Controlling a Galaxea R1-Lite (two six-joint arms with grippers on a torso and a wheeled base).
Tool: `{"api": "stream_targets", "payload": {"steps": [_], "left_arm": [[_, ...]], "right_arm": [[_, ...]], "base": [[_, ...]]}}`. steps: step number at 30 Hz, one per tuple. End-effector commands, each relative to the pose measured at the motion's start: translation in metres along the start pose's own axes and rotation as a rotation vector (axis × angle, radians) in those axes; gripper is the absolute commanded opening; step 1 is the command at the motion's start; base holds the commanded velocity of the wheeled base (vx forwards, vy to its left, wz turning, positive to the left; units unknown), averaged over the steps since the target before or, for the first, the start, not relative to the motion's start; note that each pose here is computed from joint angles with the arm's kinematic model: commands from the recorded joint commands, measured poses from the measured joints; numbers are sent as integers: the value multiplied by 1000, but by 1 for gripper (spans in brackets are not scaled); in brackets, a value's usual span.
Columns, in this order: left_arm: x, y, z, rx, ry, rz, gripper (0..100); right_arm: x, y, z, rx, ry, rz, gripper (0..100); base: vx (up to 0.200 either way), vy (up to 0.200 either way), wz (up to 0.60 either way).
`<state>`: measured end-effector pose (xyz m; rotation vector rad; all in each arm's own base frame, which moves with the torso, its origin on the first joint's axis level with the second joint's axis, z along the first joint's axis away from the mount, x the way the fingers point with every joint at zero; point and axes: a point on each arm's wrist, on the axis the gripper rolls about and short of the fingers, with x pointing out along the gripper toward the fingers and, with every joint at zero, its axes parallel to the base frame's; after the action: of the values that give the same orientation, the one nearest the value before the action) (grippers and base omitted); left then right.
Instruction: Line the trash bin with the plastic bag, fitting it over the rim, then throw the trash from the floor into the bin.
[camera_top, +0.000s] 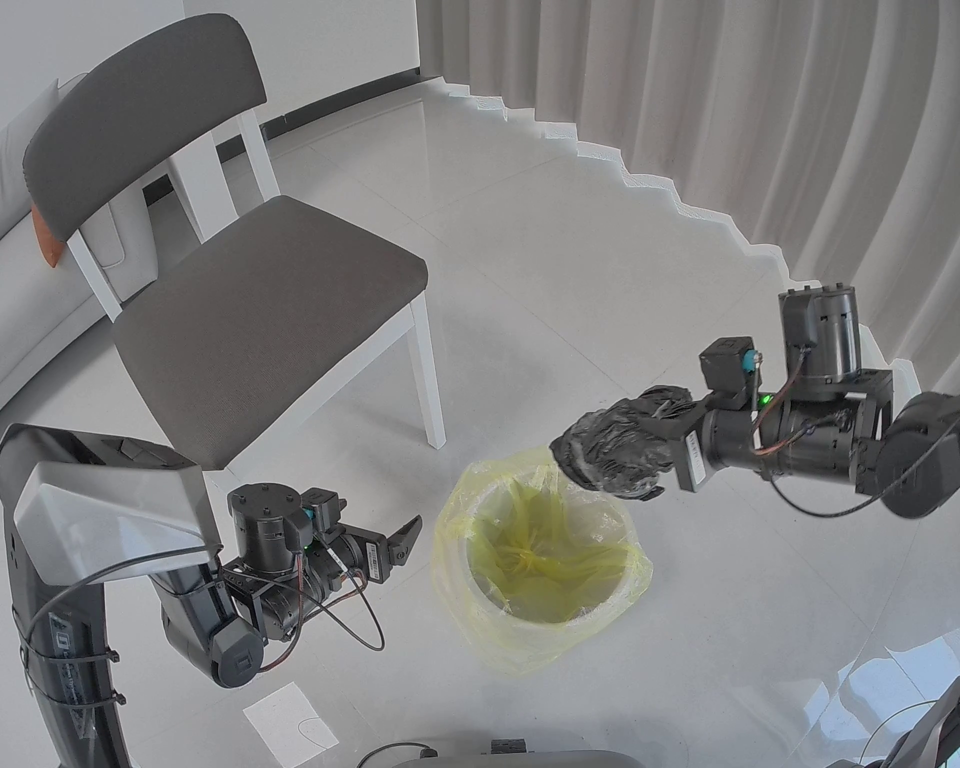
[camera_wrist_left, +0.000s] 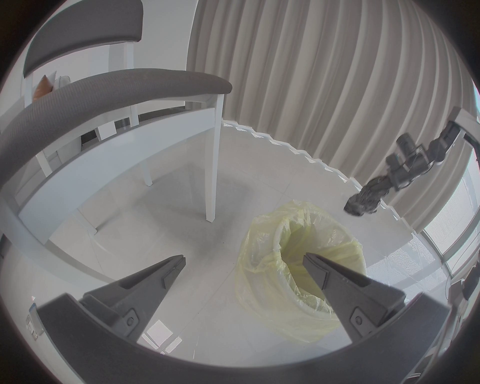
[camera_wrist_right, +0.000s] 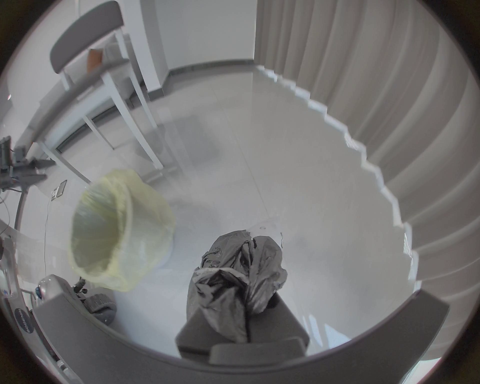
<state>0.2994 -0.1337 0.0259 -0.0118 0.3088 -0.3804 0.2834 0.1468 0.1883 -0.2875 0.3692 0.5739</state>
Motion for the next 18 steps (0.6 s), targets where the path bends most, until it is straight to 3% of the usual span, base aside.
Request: {"api": "stream_targets", "payload": {"steps": [1,11,18], "left_arm": [[0,0,-4,-3,-8,5,100],[-7,-1,2,-3,-39,3,100],[-7,1,7,1,-57,1,100]], "right_arm": [[28,43,-34,29,50,91,0],[62,72,-74,86,80,143,0],[87,79,-97,183,61,139,0]], "base": [[0,0,0],[0,0,0],[0,0,0]]}}
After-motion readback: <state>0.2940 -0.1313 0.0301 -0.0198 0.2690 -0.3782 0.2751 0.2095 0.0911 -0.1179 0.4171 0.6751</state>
